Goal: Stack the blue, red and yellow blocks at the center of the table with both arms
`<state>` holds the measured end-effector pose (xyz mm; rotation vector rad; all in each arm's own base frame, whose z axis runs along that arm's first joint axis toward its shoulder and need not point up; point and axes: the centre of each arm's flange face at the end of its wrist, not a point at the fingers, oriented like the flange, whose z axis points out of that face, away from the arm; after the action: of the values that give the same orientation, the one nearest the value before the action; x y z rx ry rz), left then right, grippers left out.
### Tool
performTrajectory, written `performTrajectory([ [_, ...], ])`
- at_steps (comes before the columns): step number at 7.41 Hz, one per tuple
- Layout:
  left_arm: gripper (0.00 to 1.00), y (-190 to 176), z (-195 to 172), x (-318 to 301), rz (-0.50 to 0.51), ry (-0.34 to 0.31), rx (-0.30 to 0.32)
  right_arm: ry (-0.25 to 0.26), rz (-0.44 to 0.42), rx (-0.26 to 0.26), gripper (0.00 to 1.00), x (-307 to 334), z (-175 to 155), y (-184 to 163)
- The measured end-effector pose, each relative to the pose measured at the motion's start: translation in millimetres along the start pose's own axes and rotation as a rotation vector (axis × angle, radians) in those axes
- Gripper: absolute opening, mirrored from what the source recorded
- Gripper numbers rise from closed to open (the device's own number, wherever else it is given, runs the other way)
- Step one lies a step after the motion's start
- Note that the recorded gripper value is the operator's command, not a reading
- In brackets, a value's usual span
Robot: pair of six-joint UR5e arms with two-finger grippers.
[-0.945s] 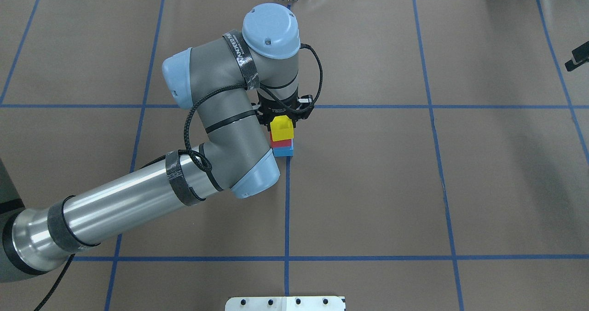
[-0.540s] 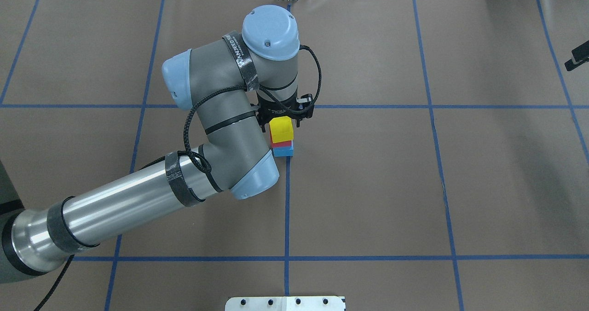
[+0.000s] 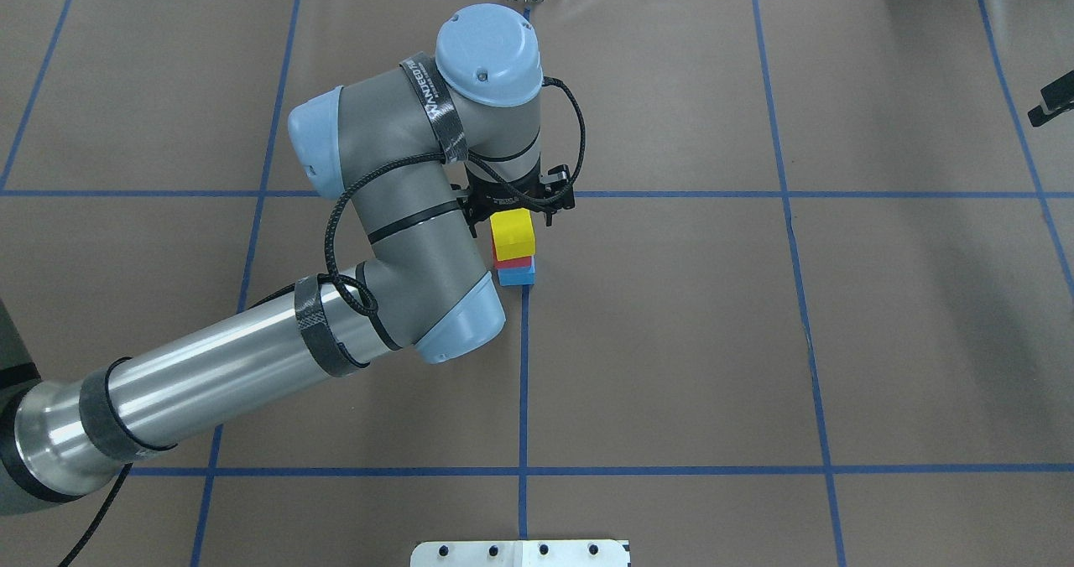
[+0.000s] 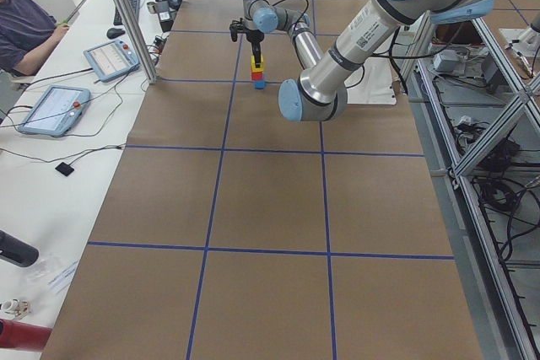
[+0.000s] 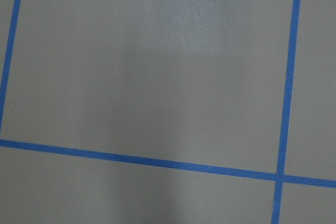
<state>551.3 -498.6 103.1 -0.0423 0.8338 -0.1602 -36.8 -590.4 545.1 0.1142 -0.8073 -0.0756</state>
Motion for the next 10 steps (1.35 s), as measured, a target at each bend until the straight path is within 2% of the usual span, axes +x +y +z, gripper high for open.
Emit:
performTrajectory([
  [2,1.00,-0.2,-36.6,-48.3,0.005,0.057,0.047,0.002,-0.010,0.015,1.00,-4.1,-6.9,-0.4],
  [3,1.00,1.1,-53.3,-100.3,0.030,0.075,0.077,0.005,-0.010,0.021,1.00,-2.7,-9.6,1.0],
  [4,1.00,1.0,-62.1,-164.4,0.088,0.060,0.104,0.009,0.001,0.026,1.00,4.6,-13.1,3.1],
  [5,1.00,-6.1,-64.4,-234.5,0.141,0.012,0.123,0.010,0.015,0.036,1.00,12.0,-19.4,4.5],
  [7,1.00,-59.2,-87.2,-376.9,0.291,-0.117,0.157,0.003,0.021,0.051,1.00,15.4,-28.5,10.1],
  [8,1.00,-90.4,-102.8,-454.9,0.405,-0.166,0.132,0.003,0.024,0.050,1.00,18.3,-28.6,16.0],
  [9,1.00,-110.1,-112.6,-527.7,0.492,-0.187,0.091,0.004,0.034,0.042,1.00,24.2,-24.9,25.8],
  [10,1.00,-120.3,-116.9,-589.5,0.534,-0.202,0.059,0.005,0.051,0.029,1.00,32.1,-19.6,36.9],
])
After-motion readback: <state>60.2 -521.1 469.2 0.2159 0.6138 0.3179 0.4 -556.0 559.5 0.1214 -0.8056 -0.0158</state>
